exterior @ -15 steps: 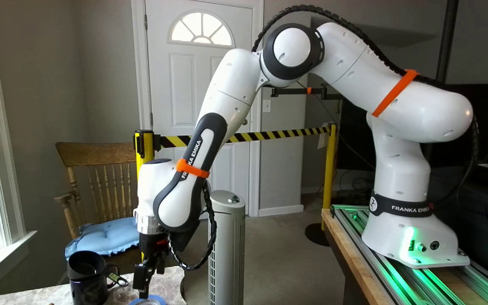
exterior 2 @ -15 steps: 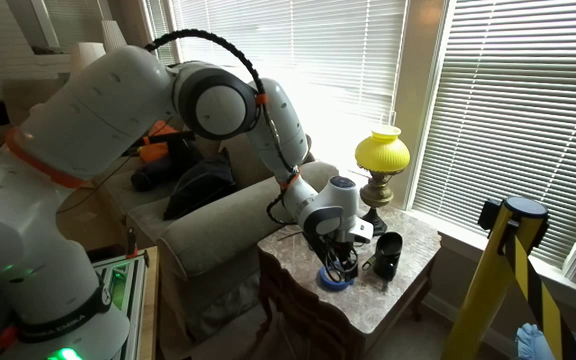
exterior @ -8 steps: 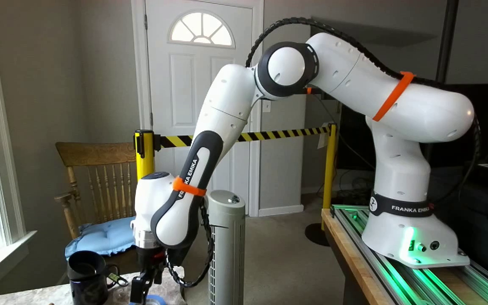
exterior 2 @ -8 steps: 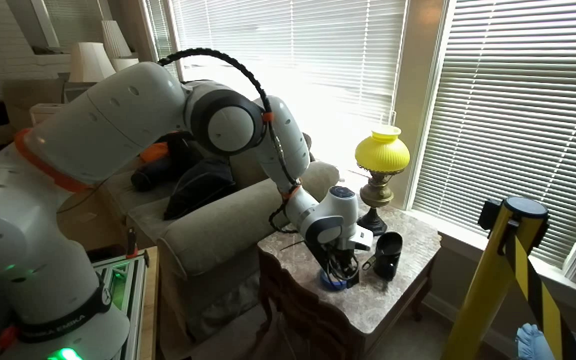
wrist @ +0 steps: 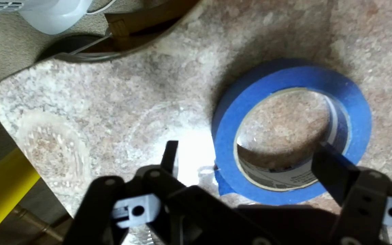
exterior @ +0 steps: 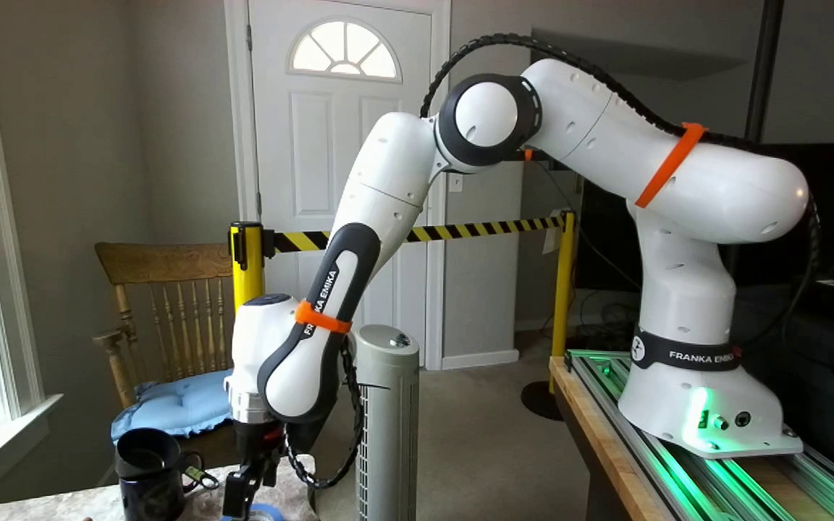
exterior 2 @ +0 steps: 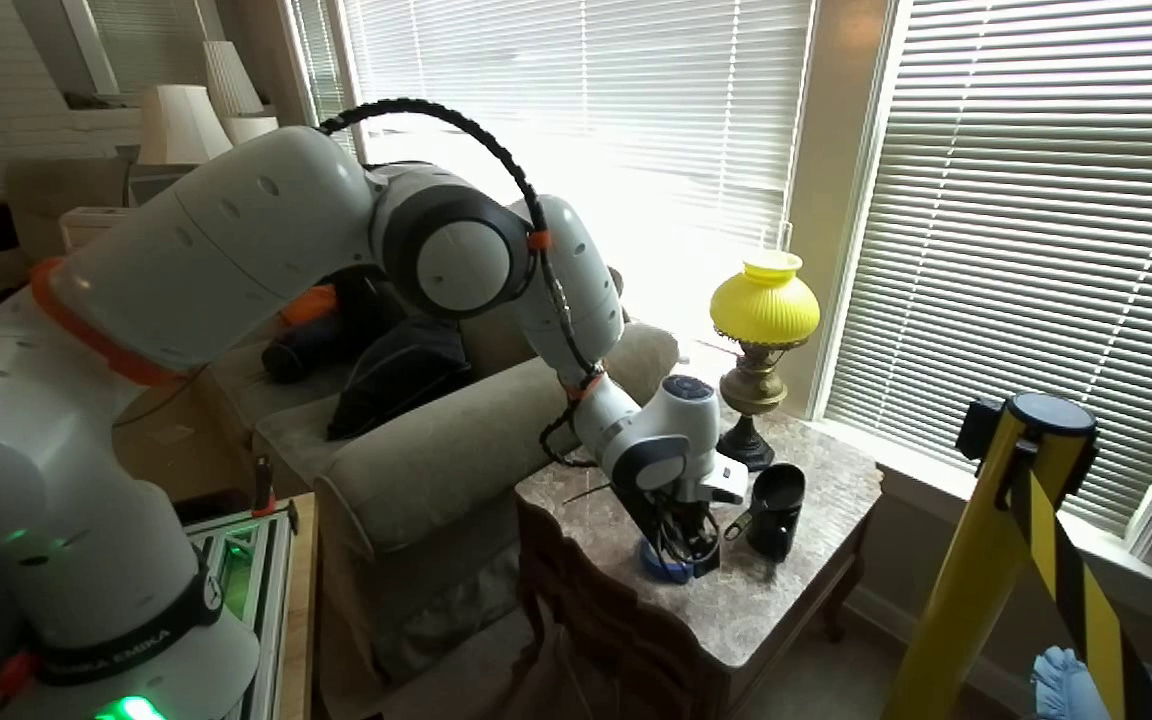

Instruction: Turn the seal tape

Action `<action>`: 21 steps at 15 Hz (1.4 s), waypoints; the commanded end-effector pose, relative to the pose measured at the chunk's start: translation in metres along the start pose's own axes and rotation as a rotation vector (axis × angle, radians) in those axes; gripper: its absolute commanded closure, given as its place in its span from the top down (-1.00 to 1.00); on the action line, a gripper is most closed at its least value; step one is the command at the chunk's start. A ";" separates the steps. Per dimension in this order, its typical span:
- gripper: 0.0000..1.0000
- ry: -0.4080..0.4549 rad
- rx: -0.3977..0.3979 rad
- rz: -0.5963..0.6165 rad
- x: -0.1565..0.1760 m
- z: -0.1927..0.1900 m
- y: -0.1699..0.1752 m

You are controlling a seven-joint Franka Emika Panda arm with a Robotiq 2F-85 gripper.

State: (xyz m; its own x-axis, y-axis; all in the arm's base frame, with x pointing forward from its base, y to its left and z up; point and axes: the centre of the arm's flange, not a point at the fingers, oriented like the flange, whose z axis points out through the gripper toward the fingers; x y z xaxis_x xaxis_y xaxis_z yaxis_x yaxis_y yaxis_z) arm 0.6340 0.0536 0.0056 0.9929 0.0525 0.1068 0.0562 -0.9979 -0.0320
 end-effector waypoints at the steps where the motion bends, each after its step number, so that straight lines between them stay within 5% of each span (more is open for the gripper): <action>1: 0.91 0.004 0.005 -0.026 0.003 0.009 0.001; 3: 0.42 -0.001 -0.004 -0.038 0.003 0.013 0.003; 5: 0.25 -0.003 -0.015 -0.045 0.002 0.015 0.004; 9: -0.40 -0.005 -0.025 -0.056 0.001 0.020 0.008; 14: -0.64 0.006 -0.031 -0.056 0.001 0.015 0.009; 15: -0.87 0.009 -0.031 -0.057 0.001 0.014 0.009; 21: -0.91 0.101 -0.142 -0.106 0.001 -0.021 -0.006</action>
State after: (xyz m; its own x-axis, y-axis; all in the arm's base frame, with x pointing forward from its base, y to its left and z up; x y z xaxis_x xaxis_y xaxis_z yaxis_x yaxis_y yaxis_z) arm 0.6414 0.0471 0.0057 0.9801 0.1318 0.1487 0.1272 -0.9911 0.0403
